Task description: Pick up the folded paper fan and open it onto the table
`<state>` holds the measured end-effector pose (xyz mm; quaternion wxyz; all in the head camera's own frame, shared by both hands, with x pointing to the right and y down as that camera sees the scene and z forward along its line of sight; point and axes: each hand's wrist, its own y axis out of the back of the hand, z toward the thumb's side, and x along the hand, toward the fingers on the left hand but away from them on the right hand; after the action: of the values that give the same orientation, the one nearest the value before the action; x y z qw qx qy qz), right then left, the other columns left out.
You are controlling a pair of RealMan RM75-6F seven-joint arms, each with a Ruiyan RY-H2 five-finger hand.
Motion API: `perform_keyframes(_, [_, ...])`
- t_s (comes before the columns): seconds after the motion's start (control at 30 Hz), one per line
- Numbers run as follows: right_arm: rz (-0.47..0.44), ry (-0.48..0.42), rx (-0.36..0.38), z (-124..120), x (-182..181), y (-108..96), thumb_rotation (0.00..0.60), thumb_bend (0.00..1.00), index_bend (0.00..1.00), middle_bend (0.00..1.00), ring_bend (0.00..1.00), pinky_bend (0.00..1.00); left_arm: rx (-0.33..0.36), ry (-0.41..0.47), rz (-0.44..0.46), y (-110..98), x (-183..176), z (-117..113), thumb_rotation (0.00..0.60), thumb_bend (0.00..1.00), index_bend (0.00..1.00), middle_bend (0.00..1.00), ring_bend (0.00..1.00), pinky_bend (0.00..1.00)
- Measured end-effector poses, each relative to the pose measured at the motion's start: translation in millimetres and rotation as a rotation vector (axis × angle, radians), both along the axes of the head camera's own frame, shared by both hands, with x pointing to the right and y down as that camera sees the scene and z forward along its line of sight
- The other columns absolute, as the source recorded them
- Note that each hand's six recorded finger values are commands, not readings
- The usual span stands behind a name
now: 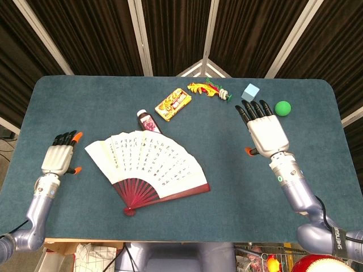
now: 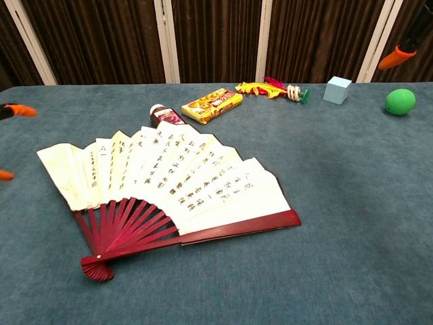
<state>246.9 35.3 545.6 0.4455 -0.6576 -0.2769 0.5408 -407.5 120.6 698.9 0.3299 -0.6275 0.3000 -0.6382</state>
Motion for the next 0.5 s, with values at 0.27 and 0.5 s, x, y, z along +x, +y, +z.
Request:
perform_keyframes(0.27, [0.027,-0.069,0.004,-1.3,7.5,7.8,0.6,0.15,0.0,0.05,0.05,0.01,-0.165,-0.235,-0.061,33.5,-14.6,-21.7,0.6,0.07,0.0,0.0,0.0,0.0])
perform_keyframes(0.5, [0.016,-0.166,0.058,-10.2,19.3,42.3,0.6,0.15,0.0,0.05,0.07,0.01,-0.035,-0.222,-0.129,41.6,-32.6,-59.1,0.6,0.09,0.0,0.0,0.0,0.0])
